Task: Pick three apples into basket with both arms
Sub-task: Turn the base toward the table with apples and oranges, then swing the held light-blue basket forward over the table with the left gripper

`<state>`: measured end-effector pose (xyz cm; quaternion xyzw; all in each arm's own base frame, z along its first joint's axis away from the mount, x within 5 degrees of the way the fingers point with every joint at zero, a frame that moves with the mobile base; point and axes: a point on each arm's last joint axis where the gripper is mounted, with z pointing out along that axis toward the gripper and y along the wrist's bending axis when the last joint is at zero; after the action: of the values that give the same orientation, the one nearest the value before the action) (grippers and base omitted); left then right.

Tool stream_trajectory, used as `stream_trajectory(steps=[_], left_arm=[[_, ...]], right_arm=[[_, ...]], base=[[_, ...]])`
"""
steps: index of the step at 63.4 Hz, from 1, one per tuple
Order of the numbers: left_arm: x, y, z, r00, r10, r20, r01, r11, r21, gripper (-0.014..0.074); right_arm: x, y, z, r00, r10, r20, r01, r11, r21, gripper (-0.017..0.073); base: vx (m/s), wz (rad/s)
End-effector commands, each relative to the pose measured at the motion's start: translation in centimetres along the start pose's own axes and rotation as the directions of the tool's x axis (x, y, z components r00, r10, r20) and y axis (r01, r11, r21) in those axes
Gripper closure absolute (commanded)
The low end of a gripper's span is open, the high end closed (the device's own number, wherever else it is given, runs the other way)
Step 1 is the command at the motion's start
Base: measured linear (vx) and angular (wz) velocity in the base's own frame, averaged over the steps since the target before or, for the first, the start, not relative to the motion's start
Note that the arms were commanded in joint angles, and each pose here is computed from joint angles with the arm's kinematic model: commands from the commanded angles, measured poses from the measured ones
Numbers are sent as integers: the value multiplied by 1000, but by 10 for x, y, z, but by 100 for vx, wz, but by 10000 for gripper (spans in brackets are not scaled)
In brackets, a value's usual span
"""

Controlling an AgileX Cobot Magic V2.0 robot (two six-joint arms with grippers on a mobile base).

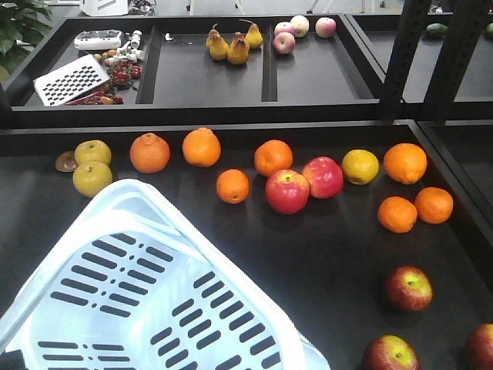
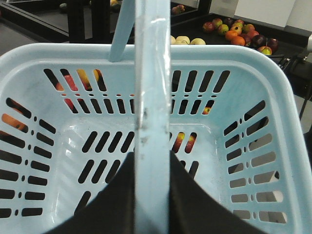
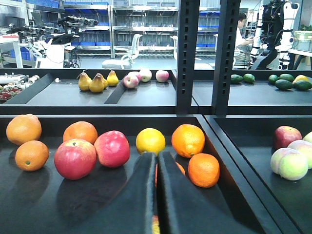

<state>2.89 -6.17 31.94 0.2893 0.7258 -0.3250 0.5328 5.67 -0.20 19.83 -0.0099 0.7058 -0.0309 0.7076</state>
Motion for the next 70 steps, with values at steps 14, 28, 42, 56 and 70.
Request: stream_trajectory(steps=[14, 28, 42, 56, 70], left_arm=[[-15, 0, -3, 994, -42, 101, 43, 999, -7, 601], [-15, 0, -3, 994, -42, 101, 43, 999, -7, 601], [-15, 0, -3, 994, -42, 101, 43, 999, -7, 601], [-16, 0, -3, 993, -42, 113, 44, 999, -16, 601], [-16, 0, -3, 993, -42, 112, 44, 999, -15, 601]], right_arm=[[-3, 0, -1, 997, -22, 76, 22, 1000, 2, 564], [-3, 0, -1, 997, -22, 76, 22, 1000, 2, 564], [-3, 0, -1, 997, -22, 76, 22, 1000, 2, 564], [-3, 0, -1, 997, -22, 76, 22, 1000, 2, 564], [-3, 0, -1, 997, -22, 76, 22, 1000, 2, 564]], base=[[0, 1], [0, 0], [0, 0], [0, 0], [0, 0]])
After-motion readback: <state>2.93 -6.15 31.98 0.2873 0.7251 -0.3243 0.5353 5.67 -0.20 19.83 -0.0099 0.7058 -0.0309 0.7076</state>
